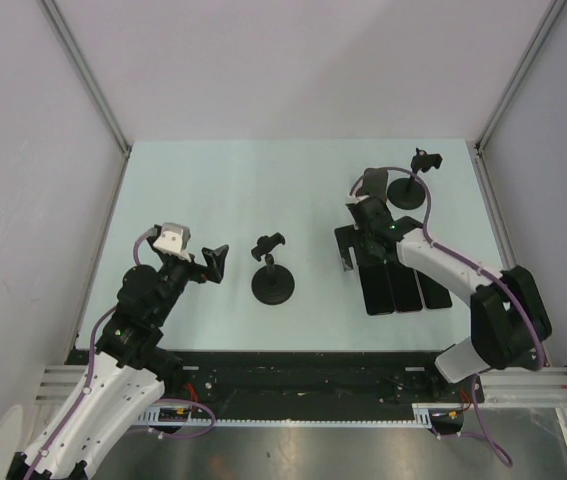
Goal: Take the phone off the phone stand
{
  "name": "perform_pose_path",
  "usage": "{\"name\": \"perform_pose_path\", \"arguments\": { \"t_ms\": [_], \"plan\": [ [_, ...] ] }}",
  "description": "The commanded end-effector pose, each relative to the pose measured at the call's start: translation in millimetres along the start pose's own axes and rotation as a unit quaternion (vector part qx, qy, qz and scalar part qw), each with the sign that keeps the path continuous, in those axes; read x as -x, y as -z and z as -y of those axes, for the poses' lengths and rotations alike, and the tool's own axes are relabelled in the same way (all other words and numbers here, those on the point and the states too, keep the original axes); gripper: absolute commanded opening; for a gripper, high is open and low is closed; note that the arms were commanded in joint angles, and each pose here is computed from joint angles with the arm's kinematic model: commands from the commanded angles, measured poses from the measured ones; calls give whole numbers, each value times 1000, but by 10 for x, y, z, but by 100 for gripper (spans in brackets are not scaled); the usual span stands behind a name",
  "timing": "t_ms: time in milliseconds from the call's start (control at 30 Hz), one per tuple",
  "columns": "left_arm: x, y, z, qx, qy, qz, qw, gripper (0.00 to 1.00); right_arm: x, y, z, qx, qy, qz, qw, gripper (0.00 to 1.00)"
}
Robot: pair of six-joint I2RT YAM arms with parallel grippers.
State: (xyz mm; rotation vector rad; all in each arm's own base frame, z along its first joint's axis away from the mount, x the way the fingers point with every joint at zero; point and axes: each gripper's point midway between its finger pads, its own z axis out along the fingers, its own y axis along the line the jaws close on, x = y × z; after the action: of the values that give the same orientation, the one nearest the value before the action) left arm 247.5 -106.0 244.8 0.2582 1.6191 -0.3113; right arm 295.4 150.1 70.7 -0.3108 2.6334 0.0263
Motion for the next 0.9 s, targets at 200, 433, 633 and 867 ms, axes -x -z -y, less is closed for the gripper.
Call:
{"name": "perform_pose_path", "arguments": {
  "t_ms": [200, 433, 633, 867],
  "plan": [
    [16, -12, 22, -7, -9, 5, 1000, 100, 972, 1182, -1147, 227, 133, 233, 936, 87],
    [41, 4, 26, -8, -8, 11, 1000, 100, 1187, 1534, -1586, 290, 160, 277, 902, 80],
    [60, 18, 21, -7, -8, 14, 1000, 100, 1190, 1498, -1838, 303, 185, 267, 896, 68],
    [75, 21, 25, -8, -9, 17, 1000, 100, 1192, 1396, -1949, 301, 196, 253, 898, 50]
  ]
}}
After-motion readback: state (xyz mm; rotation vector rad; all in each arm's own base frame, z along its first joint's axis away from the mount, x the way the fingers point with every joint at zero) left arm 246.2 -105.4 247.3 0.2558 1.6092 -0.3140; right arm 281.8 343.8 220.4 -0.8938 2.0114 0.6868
